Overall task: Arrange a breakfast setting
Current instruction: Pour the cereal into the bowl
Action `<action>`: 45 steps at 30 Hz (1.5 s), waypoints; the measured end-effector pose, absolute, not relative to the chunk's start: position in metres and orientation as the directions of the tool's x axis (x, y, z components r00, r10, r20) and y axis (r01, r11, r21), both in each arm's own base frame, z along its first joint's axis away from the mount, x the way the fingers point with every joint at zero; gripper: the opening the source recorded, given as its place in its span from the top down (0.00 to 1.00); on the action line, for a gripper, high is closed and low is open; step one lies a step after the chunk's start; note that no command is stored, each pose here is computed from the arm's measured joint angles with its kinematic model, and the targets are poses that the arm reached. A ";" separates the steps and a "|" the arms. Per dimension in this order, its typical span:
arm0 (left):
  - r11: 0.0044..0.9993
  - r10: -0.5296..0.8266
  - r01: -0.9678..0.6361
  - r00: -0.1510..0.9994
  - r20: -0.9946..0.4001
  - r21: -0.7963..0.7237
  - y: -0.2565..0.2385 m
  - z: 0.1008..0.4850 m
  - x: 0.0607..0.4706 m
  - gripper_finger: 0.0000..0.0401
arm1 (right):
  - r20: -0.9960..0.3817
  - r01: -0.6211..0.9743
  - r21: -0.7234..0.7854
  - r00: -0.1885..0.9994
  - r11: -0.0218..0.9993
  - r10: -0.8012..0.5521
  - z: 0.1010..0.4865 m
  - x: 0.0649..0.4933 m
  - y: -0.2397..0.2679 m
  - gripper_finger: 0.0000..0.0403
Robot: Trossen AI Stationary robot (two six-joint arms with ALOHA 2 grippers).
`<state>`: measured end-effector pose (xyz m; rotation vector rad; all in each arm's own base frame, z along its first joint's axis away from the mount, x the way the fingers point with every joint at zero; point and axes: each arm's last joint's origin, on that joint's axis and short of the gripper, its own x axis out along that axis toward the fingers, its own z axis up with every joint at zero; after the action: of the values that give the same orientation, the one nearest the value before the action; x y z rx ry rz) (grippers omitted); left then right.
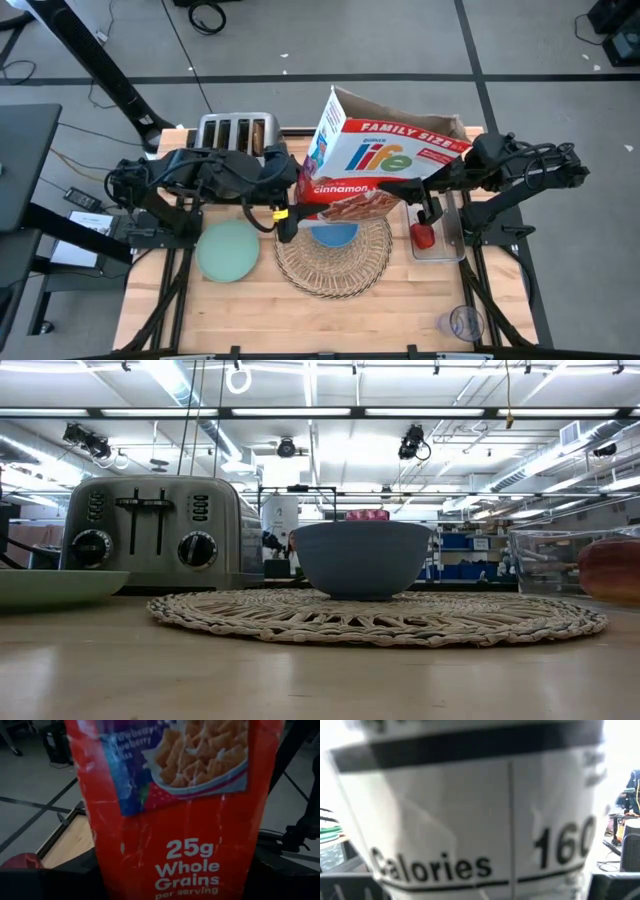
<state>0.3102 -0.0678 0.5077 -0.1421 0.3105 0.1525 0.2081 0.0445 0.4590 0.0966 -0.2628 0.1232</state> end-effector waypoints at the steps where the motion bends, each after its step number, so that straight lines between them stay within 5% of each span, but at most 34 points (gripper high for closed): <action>1: 0.979 0.127 -0.171 0.940 -0.316 -0.115 -0.067 0.507 0.311 0.26 | 0.263 -0.131 0.078 0.959 0.988 0.106 0.459 0.208 0.044 0.65; 21: 0.977 0.119 -0.157 0.962 -0.246 -0.142 -0.065 0.513 0.316 0.22 | 0.334 -0.119 0.039 0.937 0.992 0.100 0.465 0.208 0.044 0.65; 32: 0.981 0.117 -0.150 0.965 -0.234 -0.125 -0.065 0.515 0.316 0.41 | 0.340 -0.084 0.032 0.938 0.996 0.068 0.466 0.207 0.043 0.59; 38: 0.981 0.118 -0.149 0.967 -0.228 -0.126 -0.063 0.518 0.310 0.41 | 0.375 -0.061 0.045 0.926 0.997 0.040 0.470 0.205 0.042 0.46; 45: 0.982 0.111 -0.134 0.979 -0.172 -0.129 -0.059 0.532 0.291 0.41 | 0.489 -0.045 0.024 0.872 0.999 0.028 0.485 0.189 0.038 0.20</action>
<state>0.2912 -0.0589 0.5325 -0.1408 0.1651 0.1240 0.1890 0.0383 0.4850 0.0356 -0.5107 0.0382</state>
